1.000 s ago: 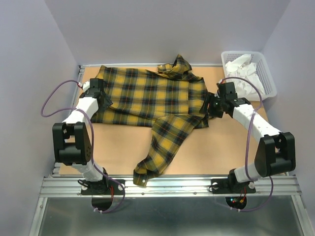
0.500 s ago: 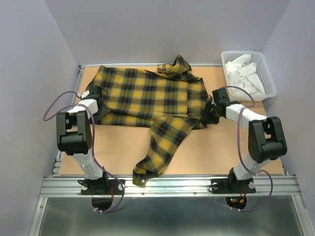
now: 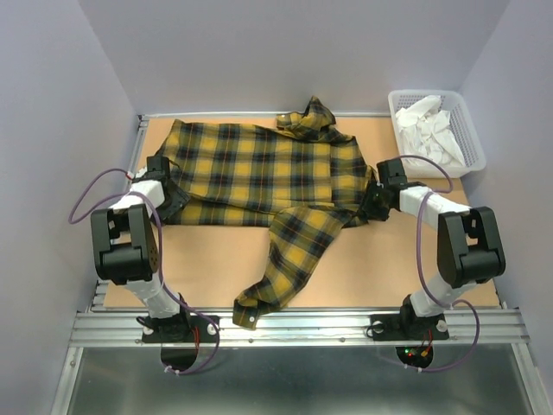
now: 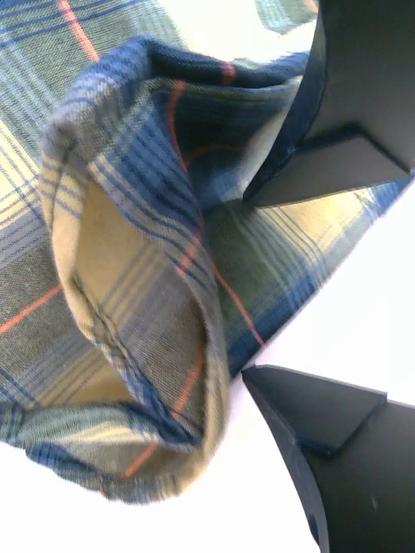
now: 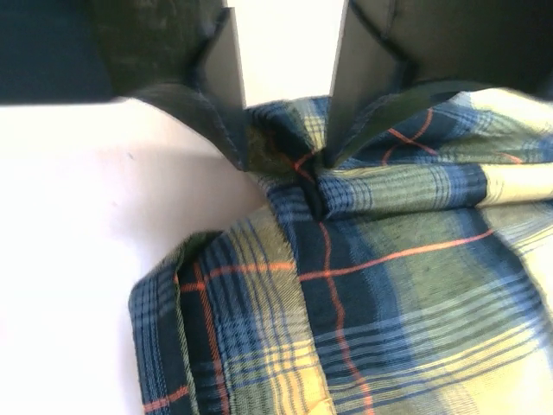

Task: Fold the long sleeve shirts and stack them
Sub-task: Fold the shirt

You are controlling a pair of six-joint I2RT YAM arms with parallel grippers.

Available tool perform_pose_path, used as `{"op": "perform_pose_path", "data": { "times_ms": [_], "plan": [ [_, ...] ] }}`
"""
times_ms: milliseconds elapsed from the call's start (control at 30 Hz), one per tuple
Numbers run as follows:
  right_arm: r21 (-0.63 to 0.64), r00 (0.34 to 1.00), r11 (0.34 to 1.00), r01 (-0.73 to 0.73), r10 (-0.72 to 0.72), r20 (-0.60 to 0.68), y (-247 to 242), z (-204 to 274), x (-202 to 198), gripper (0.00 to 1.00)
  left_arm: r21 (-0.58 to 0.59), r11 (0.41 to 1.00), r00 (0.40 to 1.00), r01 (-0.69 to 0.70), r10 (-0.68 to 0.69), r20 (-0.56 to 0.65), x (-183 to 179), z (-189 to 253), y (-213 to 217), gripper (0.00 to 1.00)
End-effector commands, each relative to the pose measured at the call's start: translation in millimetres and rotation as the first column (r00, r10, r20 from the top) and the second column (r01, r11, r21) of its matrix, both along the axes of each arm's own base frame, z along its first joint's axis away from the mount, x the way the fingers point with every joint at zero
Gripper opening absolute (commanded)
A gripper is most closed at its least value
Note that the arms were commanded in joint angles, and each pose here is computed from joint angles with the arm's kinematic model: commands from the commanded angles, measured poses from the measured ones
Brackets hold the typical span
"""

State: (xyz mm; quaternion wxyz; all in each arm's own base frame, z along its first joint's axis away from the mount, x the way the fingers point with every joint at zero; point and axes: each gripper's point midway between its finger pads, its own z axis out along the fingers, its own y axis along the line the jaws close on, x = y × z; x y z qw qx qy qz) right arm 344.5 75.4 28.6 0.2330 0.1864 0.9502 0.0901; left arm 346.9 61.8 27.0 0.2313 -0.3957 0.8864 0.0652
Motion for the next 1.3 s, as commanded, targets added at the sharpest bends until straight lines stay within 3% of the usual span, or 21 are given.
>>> {"op": "perform_pose_path", "data": {
  "times_ms": [0,167,267,367,567,667,733,800,900,933,1000,1033,1167,1267],
  "plan": [
    [-0.037,0.992,0.999,-0.029,0.034,0.125,-10,40,4,0.53,-0.017,0.994,0.991,0.110,-0.108,0.083,-10,45,-18,0.91],
    [0.011,0.964,0.993,-0.114,0.108,0.242,4,88,-1,0.79,-0.036,0.919,0.904,0.392,-0.377,0.202,-18,83,-83,0.99],
    [0.023,0.947,0.987,-0.157,0.144,0.288,11,107,-8,0.87,-0.145,0.783,0.781,0.605,-0.548,0.300,-44,97,-150,0.99],
    [0.028,0.942,0.986,-0.167,0.151,0.300,12,113,-14,0.91,-0.255,0.625,0.673,0.737,-0.647,0.358,-76,100,-201,0.99],
    [0.038,0.947,0.985,-0.167,0.150,0.285,13,110,-21,0.91,-0.333,0.389,0.506,0.859,-0.739,0.445,-136,117,-265,0.99],
    [0.048,0.948,0.984,-0.170,0.150,0.281,14,109,-22,0.91,-0.378,0.294,0.446,0.878,-0.788,0.424,-166,107,-285,0.98],
    [0.052,0.948,0.983,-0.175,0.154,0.280,16,108,-23,0.91,-0.402,0.269,0.431,0.875,-0.811,0.396,-179,99,-292,0.97],
    [0.057,0.948,0.983,-0.176,0.154,0.278,16,108,-24,0.91,-0.427,0.253,0.417,0.868,-0.838,0.352,-195,86,-297,0.90],
    [0.060,0.948,0.982,-0.179,0.156,0.276,17,107,-26,0.91,-0.445,0.246,0.407,0.861,-0.859,0.312,-206,74,-299,0.72],
    [0.064,0.948,0.982,-0.179,0.154,0.279,17,108,-27,0.91,-0.448,0.237,0.397,0.862,-0.865,0.306,-210,73,-301,0.58],
    [0.067,0.948,0.982,-0.177,0.152,0.280,17,108,-28,0.91,-0.439,0.231,0.388,0.868,-0.868,0.311,-207,77,-306,0.45],
    [0.065,0.947,0.982,-0.175,0.149,0.286,17,110,-27,0.91,-0.423,0.218,0.375,0.879,-0.865,0.334,-202,86,-311,0.33],
    [0.060,0.942,0.984,-0.168,0.142,0.303,16,116,-27,0.91,-0.373,0.195,0.342,0.907,-0.858,0.383,-182,110,-326,0.00],
    [0.053,0.938,0.985,-0.163,0.138,0.319,14,121,-25,0.91,-0.307,0.200,0.326,0.930,-0.835,0.443,-151,143,-345,0.00]
  ]
}}
